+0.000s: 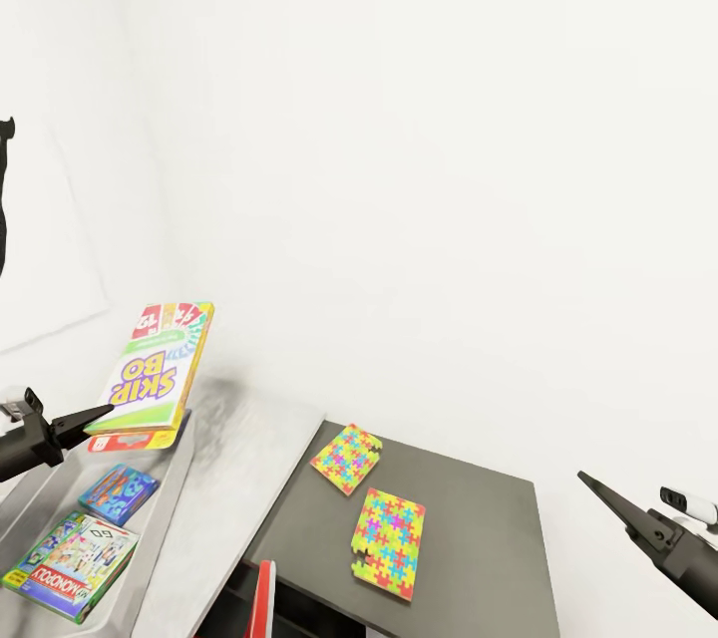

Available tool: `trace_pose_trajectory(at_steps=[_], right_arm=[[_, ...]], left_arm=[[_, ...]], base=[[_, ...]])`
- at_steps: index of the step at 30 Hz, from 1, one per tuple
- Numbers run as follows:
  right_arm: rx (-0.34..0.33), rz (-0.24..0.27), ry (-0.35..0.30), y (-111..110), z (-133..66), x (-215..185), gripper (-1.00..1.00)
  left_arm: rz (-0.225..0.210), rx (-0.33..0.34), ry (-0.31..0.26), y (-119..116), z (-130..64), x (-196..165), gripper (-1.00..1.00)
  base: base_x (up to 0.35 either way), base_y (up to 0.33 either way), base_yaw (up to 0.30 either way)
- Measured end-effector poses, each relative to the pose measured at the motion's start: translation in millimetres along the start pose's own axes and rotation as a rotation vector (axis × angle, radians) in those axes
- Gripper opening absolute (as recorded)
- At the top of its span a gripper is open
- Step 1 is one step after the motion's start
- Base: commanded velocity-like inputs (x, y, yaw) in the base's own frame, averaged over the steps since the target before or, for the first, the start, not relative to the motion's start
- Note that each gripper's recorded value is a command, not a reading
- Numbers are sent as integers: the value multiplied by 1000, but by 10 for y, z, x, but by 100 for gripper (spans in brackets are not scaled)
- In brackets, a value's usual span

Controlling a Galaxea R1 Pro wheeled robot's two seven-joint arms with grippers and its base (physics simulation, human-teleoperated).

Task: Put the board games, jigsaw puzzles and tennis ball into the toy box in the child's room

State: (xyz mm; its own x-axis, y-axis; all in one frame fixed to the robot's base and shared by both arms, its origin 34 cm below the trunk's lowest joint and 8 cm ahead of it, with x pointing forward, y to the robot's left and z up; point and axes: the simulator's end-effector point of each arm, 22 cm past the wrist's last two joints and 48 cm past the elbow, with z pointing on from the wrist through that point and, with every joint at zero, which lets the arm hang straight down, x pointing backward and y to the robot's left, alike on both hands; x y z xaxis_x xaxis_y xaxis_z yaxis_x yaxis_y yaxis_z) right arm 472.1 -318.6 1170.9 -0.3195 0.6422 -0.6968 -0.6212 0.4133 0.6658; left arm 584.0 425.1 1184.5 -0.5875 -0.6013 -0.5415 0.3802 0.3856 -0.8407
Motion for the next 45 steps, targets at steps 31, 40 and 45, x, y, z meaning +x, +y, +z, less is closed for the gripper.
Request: trace_pose_trajectory(at_steps=[31,40,45], right_arm=[[17,1,16,-46,-3,41,100],[21,10,14,-71,-12,54,100],[23,13,15,-82,-13,62,100]], left_arm=[[56,-202,8,304,-370,-196,-100],[45,-387,61,762,-536,-56,-100],[5,-429,67,938,-612,19,-100]], base=[[0,0,0],[0,0,0],[0,0,0]])
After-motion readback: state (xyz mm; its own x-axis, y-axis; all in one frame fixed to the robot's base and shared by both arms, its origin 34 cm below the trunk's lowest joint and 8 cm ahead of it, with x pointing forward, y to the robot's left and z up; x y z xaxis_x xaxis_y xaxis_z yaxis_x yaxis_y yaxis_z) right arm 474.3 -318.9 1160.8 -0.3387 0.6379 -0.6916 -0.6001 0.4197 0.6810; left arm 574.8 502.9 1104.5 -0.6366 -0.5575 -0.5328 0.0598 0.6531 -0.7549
